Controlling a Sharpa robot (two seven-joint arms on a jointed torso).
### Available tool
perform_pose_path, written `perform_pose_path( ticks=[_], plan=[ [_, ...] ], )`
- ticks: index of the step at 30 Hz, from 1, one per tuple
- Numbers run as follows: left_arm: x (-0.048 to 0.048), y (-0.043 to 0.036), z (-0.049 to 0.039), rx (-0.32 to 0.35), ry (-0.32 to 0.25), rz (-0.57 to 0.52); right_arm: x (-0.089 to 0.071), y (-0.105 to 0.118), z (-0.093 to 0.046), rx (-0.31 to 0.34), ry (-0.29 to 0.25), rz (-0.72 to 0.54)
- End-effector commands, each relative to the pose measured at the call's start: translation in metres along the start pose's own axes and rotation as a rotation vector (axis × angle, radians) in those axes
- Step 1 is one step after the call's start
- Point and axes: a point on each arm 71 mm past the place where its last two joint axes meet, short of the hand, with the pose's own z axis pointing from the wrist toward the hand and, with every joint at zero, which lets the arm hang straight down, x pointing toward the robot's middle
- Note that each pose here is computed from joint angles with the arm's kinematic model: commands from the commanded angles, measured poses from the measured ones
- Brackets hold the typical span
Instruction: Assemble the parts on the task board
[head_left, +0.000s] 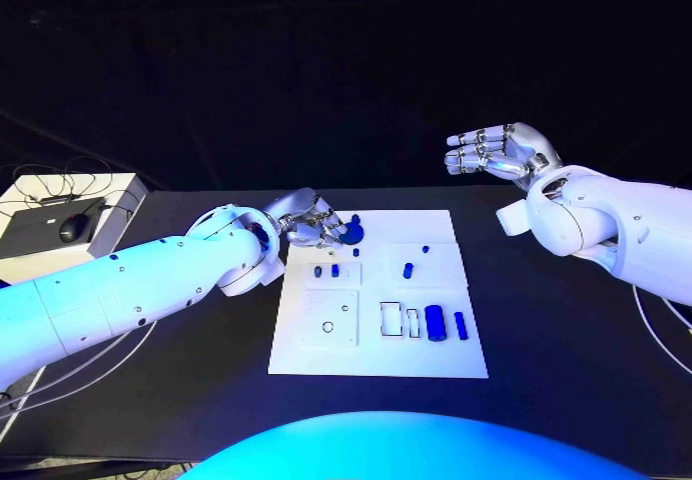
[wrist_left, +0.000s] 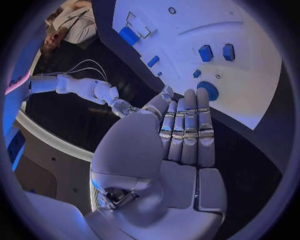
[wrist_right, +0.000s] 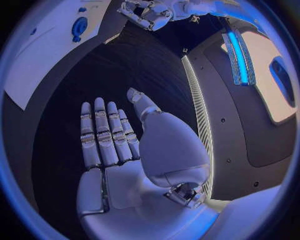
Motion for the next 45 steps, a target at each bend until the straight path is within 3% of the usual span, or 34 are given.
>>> perform_pose_path(
  ticks=[1,10,23,36,45],
  plan=[
    [0.0031,-0.0097,0.0040,0.133,-0.040,0.121,0.001,0.001,0.000,-0.009,0.005,-0.002],
    [0.0131,-0.0104,0.0168,0.160,-0.052,0.226,0.003,0.001,0.000,-0.016,0.009,-0.011],
    [0.0339,-0.0070,0.0375,0.098,-0.002,0.325,0.005,0.002,0.000,-0.020,0.014,-0.012],
    [0.0400,-0.0082,0.0495,0.060,-0.001,0.353,0.006,0.002,0.000,-0.020,0.016,-0.011],
    [0.0448,-0.0058,0.0555,0.021,0.040,0.375,0.006,0.002,0.000,-0.022,0.016,-0.011]
  ],
)
